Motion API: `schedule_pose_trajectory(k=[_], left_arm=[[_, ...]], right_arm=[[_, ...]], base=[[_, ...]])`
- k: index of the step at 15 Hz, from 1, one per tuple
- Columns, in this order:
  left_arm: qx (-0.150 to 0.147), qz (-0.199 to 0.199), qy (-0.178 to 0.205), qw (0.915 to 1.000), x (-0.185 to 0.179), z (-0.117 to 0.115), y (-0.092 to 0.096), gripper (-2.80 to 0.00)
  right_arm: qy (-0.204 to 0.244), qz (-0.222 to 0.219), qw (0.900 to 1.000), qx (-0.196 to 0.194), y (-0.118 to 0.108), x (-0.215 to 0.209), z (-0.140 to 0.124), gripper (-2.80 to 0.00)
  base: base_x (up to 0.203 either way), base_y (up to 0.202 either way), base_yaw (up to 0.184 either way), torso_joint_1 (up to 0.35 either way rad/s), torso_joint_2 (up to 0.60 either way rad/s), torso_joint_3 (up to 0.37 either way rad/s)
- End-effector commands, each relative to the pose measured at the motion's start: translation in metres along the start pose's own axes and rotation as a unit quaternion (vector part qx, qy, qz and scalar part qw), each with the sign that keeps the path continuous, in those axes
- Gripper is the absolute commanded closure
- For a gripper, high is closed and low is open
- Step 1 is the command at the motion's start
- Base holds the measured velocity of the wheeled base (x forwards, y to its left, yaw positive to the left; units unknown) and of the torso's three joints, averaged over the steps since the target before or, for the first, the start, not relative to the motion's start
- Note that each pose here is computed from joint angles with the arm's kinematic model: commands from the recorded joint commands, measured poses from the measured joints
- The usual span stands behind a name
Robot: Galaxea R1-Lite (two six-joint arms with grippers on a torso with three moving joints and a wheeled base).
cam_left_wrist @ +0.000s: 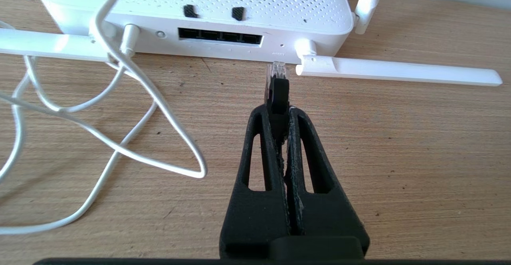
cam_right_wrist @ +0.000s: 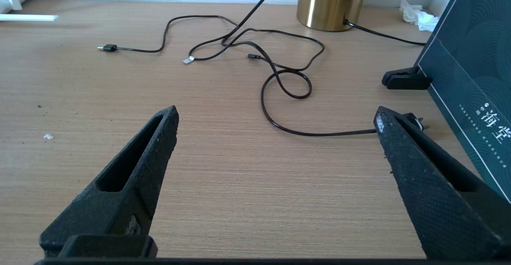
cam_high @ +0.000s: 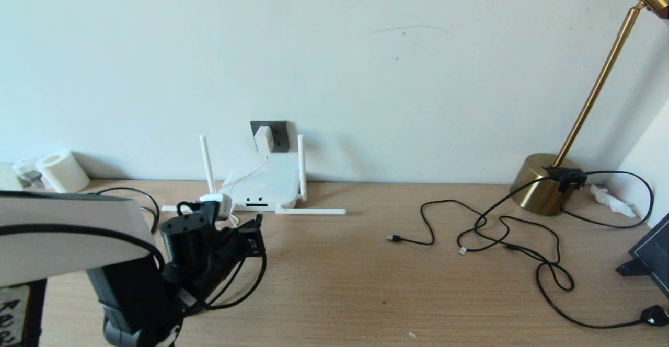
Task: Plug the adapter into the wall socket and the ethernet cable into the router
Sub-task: Align cable and router interface
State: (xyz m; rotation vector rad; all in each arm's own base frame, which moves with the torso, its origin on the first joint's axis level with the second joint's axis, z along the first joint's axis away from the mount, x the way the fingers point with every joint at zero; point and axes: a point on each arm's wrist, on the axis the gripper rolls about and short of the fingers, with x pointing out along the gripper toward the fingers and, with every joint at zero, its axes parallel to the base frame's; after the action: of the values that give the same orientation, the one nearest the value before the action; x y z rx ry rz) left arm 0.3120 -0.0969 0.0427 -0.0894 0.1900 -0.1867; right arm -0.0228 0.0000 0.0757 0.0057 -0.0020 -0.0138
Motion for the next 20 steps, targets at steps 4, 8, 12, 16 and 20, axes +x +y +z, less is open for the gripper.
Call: schedule_pose_trajectory(k=[4, 8, 12, 16, 20], left_arm=[[0.000, -0.005, 0.003, 1.0000, 0.008, -0.007, 0.000, 0.00], [0.000, -0.005, 0.002, 1.0000, 0.014, -0.009, 0.000, 0.00], [0.000, -0.006, -0.002, 1.0000, 0.024, -0.013, -0.001, 0.00], [-0.001, -0.011, -0.005, 0.9999, 0.028, -0.013, -0.001, 0.00], [-0.001, -0.012, -0.005, 0.9999, 0.028, -0.013, -0.001, 0.00]], right_arm=[[0.000, 0.000, 1.000, 0.000, 0.000, 0.000, 0.000, -2.80], [-0.001, 0.000, 1.000, 0.000, 0.000, 0.000, 0.000, -2.80], [-0.001, 0.000, 1.000, 0.000, 0.000, 0.000, 0.000, -2.80], [-0.001, 0.000, 1.000, 0.000, 0.000, 0.000, 0.000, -2.80], [-0.001, 0.000, 1.000, 0.000, 0.000, 0.000, 0.000, -2.80]], base=[[0.000, 0.000, 0.000, 0.000, 0.00, 0.000], [0.000, 0.000, 0.000, 0.000, 0.00, 0.000], [0.000, 0.000, 0.000, 0.000, 0.00, 0.000], [0.000, 0.000, 0.000, 0.000, 0.00, 0.000], [0.000, 0.000, 0.000, 0.000, 0.00, 0.000]])
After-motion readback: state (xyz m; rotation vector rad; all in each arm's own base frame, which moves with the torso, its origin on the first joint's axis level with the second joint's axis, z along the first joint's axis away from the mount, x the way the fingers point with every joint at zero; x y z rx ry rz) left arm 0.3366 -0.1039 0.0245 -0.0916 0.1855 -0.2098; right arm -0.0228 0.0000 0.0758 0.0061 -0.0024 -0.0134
